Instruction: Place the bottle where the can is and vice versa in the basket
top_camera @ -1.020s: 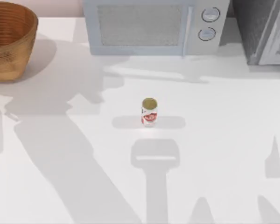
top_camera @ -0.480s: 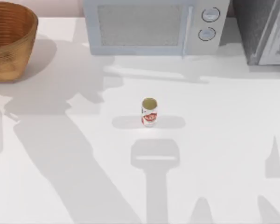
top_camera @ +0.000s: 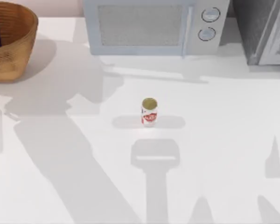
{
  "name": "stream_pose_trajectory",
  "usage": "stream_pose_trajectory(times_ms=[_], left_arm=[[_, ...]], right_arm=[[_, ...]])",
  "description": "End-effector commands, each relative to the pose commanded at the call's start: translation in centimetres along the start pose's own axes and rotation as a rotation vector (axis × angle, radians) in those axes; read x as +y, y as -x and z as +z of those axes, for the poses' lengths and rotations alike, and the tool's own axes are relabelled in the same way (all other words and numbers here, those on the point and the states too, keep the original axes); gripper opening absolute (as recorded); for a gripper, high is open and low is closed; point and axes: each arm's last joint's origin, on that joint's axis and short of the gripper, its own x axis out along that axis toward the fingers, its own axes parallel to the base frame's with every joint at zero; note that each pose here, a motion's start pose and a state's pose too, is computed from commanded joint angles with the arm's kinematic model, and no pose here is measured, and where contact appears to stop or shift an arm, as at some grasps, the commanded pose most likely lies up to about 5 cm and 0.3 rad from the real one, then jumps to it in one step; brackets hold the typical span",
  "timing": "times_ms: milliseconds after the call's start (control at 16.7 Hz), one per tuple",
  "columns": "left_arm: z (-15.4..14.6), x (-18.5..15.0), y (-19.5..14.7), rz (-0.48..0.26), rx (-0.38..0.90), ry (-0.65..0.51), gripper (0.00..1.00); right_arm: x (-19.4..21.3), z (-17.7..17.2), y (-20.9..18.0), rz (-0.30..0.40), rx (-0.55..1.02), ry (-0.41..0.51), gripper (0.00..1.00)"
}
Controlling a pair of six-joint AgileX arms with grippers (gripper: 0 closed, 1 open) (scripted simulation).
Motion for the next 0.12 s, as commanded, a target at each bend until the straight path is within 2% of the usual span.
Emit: stream_pose_trajectory(times_ms=[120], left_arm=[[0.00, 0.00, 0.00, 0.000, 0.000, 0.000, 1.00]], right_arm=[[0.00, 0.00, 0.00, 0.000, 0.000, 0.000, 1.00]])
